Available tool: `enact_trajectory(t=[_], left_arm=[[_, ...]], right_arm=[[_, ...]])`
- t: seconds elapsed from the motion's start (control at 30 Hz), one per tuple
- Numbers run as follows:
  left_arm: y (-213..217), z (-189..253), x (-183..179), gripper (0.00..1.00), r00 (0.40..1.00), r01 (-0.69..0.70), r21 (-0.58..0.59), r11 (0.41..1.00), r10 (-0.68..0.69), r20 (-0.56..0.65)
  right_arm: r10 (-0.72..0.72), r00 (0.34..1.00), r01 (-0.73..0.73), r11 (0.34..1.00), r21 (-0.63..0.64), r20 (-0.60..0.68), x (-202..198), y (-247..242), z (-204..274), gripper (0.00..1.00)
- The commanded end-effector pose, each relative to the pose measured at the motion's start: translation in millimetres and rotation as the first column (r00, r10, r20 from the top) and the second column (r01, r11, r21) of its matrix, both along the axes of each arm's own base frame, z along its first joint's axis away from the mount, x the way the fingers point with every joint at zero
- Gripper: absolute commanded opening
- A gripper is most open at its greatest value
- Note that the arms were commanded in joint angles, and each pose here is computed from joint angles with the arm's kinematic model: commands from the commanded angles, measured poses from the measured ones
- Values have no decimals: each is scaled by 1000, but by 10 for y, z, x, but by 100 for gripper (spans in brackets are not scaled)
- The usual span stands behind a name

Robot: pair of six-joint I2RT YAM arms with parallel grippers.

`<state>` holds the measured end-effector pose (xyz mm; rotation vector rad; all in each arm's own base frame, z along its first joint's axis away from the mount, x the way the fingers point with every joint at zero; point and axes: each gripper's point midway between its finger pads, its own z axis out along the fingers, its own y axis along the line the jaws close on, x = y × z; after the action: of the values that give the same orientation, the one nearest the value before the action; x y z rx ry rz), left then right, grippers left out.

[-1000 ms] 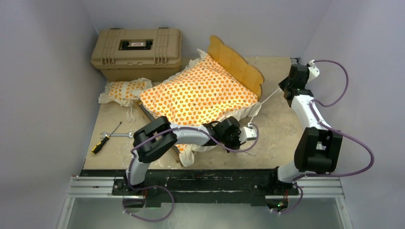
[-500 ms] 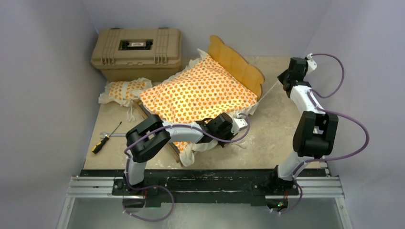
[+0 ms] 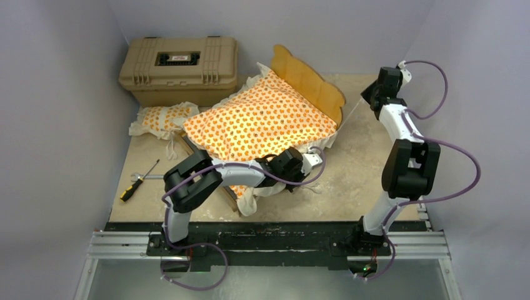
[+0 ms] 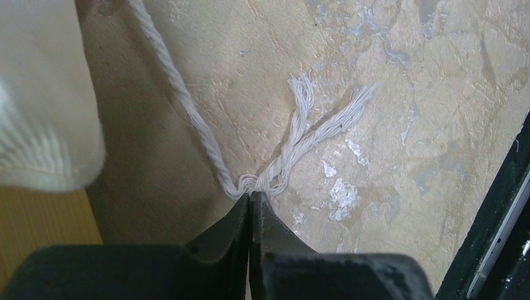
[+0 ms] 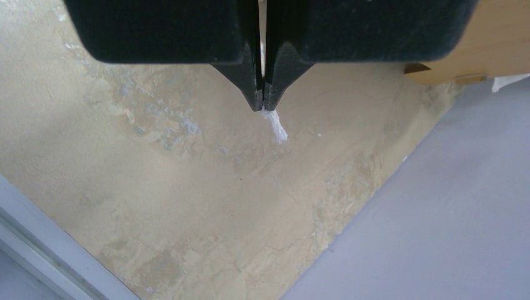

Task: Set up the pet bed
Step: Tie the ropes to the bed frame.

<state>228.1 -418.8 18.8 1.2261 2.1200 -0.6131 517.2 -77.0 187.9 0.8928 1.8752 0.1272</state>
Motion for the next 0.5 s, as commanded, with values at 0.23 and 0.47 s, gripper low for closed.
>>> enact_trajectory(t=[0.23,0.47], left_arm=[[100,-89,-307,0,990,67,40,997,-61,-125],[-478,421,-149,45,986,134,-111,985,-143,-84]], right_arm=[[36,989,-30,999,-44,142,303,-84,393,0],[82,984,-75,996,-46,159,111,20,485,31]])
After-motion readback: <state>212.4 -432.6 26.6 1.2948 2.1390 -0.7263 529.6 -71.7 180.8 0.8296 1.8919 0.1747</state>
